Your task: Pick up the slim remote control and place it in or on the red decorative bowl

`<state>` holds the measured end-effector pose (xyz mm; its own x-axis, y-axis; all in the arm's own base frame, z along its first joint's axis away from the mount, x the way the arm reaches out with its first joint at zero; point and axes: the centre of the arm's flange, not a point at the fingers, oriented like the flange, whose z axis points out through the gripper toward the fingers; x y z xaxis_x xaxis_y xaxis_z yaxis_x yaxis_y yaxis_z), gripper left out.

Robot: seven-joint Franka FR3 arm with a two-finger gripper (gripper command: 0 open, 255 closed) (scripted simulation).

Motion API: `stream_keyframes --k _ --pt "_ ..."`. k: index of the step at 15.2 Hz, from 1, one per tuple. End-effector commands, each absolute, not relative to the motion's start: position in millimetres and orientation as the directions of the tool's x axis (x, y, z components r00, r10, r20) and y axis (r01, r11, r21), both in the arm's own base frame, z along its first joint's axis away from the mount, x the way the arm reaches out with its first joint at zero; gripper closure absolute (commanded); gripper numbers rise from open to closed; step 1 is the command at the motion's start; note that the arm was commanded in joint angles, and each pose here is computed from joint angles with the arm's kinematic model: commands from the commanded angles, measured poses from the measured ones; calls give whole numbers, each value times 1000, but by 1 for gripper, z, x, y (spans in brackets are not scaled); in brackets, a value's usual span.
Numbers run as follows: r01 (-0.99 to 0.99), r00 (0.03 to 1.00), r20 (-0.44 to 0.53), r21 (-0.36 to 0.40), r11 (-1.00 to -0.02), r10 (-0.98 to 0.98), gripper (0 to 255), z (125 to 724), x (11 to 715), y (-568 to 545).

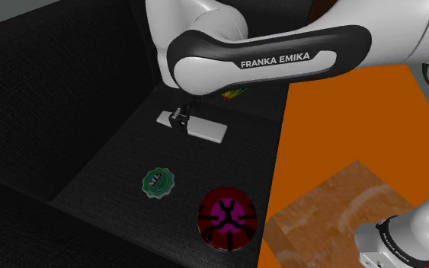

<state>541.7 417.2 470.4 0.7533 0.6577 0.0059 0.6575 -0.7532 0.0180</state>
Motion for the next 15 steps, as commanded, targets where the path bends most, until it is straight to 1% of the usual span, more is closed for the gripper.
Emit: stream_keyframes --k 1,6,15 --pt "658 753 6 18 -753 658 255 481 541 417" --pt "658 753 6 18 -753 658 255 507 541 417" --pt "658 753 6 18 -753 658 255 508 424 432"
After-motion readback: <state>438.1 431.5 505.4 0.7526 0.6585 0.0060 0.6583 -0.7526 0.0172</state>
